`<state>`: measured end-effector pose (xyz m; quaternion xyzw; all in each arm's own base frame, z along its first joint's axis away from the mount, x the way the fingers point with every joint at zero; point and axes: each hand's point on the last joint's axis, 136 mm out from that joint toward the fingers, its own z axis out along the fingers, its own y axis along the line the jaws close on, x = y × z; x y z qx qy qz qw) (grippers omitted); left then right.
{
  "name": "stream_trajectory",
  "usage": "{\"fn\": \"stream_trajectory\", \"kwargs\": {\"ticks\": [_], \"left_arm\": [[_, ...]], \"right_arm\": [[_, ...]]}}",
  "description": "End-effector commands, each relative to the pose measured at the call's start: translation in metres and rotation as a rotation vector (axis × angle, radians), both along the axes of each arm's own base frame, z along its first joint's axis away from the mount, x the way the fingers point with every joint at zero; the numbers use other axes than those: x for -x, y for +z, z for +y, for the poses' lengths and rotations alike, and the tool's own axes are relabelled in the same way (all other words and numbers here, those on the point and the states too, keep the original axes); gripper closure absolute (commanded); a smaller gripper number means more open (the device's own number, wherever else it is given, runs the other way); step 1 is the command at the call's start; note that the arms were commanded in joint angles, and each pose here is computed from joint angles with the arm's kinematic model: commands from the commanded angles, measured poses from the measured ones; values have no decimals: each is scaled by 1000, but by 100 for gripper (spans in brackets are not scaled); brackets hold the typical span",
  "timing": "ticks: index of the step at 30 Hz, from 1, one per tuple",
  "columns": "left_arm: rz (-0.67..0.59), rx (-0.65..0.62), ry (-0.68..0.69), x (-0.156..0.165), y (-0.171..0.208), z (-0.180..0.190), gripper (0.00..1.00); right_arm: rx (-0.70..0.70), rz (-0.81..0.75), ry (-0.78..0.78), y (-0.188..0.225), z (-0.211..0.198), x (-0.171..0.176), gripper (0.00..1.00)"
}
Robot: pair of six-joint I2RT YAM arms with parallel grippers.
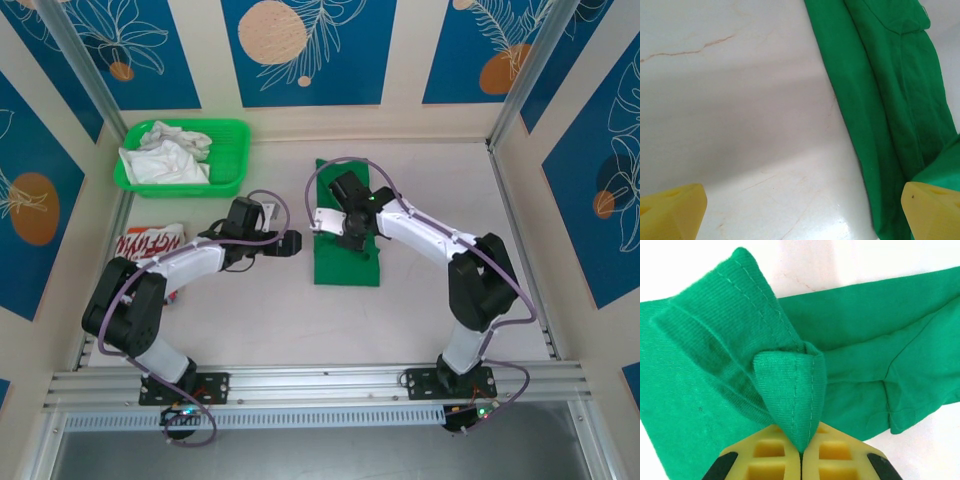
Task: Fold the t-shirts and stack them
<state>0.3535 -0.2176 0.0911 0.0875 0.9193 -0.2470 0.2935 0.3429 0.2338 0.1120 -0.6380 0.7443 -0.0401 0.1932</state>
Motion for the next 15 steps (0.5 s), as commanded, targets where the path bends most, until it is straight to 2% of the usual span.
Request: {"fn": "stream_trajectory", "kwargs": {"ticks": [1,15], "left_arm": [[-6,-12,4,-4,-5,6,0],[3,10,-2,-7,-6,2,0]], "right_arm": [[-28,-17,24,1,7,-14,100],[-41,-29,-38,-18,0,-55,100]]}}
